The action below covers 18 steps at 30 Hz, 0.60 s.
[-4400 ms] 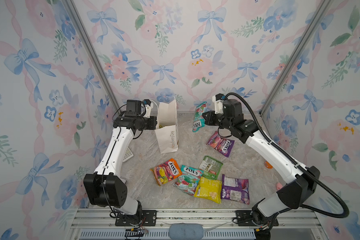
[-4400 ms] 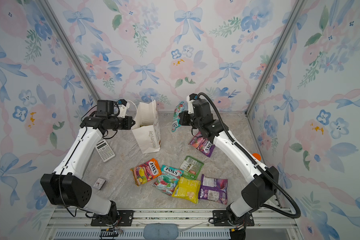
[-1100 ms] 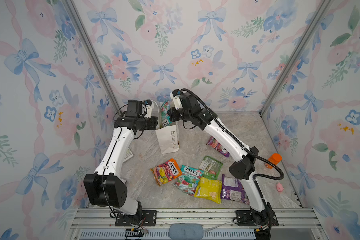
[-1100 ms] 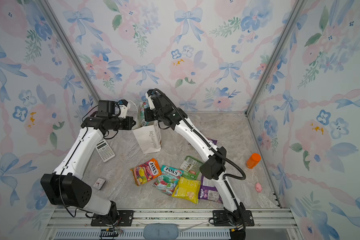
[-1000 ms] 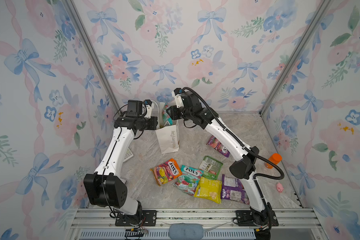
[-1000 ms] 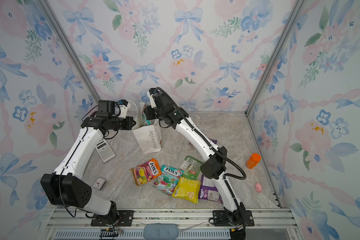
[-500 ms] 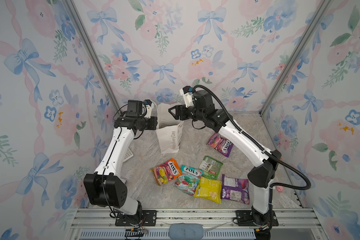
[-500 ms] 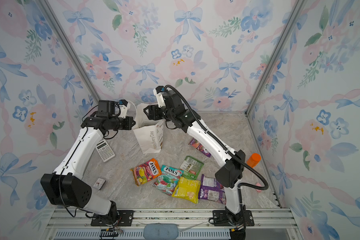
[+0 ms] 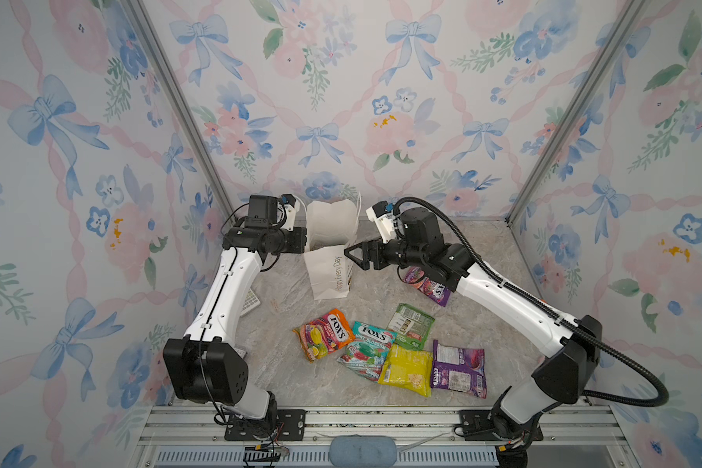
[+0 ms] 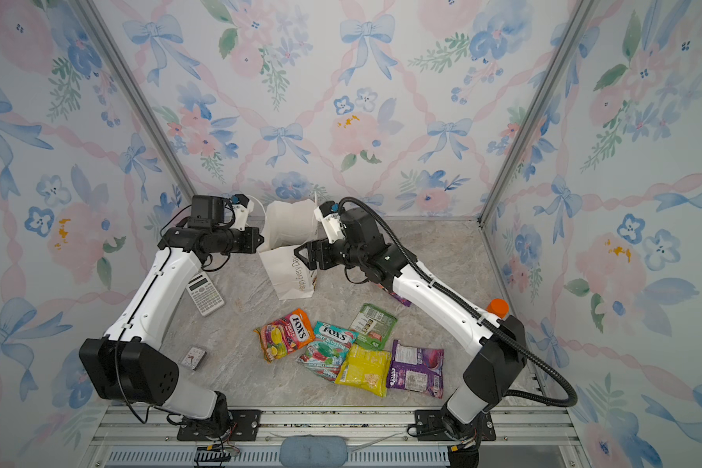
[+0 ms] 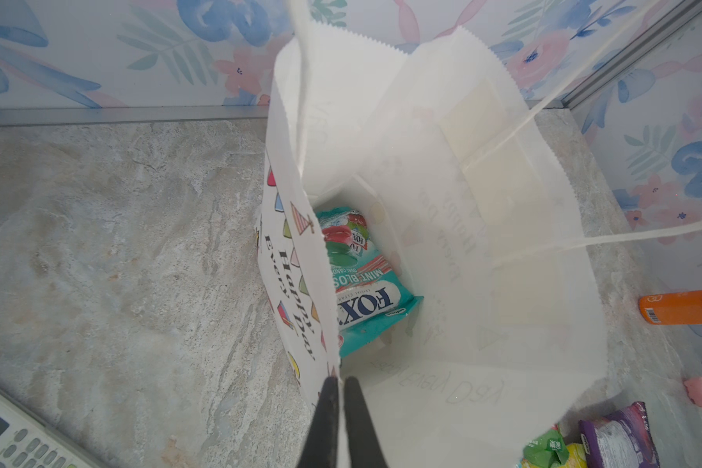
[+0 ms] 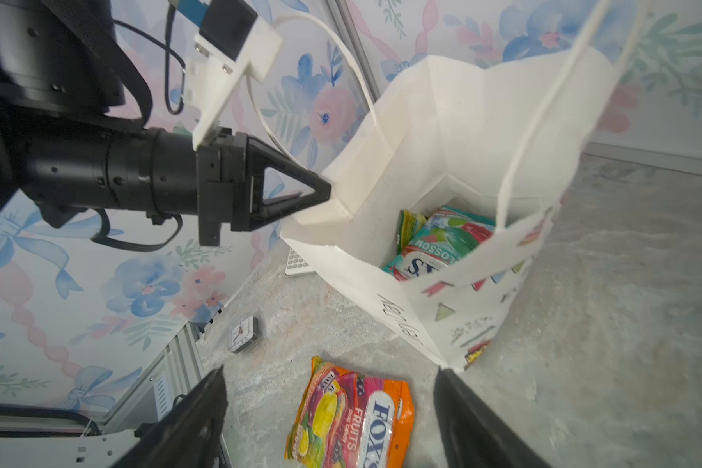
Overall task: Place the snacks into the paper bag
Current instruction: 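Move the right gripper back over the candy pile toward the purple berries bag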
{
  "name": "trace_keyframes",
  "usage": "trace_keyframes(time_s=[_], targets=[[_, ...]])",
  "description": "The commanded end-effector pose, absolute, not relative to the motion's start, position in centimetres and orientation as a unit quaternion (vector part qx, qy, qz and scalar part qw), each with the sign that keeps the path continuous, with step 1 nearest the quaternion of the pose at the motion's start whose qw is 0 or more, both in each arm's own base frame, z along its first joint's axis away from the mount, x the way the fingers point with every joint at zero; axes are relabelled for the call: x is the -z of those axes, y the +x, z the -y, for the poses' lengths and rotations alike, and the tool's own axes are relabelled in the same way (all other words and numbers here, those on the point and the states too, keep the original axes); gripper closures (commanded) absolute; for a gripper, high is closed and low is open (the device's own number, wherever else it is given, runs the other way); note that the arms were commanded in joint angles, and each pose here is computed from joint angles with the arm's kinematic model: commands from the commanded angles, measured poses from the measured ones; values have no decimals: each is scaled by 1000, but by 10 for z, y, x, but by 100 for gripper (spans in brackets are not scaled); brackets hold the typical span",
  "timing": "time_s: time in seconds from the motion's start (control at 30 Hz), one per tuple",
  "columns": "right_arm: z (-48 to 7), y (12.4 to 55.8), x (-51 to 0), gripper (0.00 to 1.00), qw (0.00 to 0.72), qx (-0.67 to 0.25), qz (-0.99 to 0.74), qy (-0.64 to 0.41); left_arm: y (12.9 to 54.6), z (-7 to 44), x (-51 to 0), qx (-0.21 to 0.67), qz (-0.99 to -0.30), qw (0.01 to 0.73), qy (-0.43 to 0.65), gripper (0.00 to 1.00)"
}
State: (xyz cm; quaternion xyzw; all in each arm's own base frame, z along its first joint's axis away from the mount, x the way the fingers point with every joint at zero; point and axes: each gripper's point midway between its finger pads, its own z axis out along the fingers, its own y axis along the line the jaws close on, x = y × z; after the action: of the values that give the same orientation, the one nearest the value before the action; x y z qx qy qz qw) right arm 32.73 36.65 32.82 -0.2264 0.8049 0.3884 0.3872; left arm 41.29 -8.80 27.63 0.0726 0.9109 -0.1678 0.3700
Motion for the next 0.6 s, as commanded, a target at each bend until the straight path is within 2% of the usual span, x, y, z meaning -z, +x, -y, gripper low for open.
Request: trace_keyframes(time_s=[0.0, 0.1, 0.27, 0.4, 0.57], targets=[[-329, 320, -305, 16, 391, -327, -836, -205, 411, 90, -286, 165, -903, 389, 84, 100], [-288, 312, -251, 11, 364, -247, -883, -162, 411, 90, -287, 163, -902, 390, 83, 100], [-232, 307, -179, 9, 311, -153, -933, -94, 411, 89, -288, 160, -903, 391, 83, 100], [-198, 316, -141, 12, 273, -163, -948, -14, 411, 89, -286, 160, -903, 389, 82, 100], [-158, 333, -131, 18, 281, -175, -942, 60, 411, 88, -286, 158, -903, 391, 81, 100]])
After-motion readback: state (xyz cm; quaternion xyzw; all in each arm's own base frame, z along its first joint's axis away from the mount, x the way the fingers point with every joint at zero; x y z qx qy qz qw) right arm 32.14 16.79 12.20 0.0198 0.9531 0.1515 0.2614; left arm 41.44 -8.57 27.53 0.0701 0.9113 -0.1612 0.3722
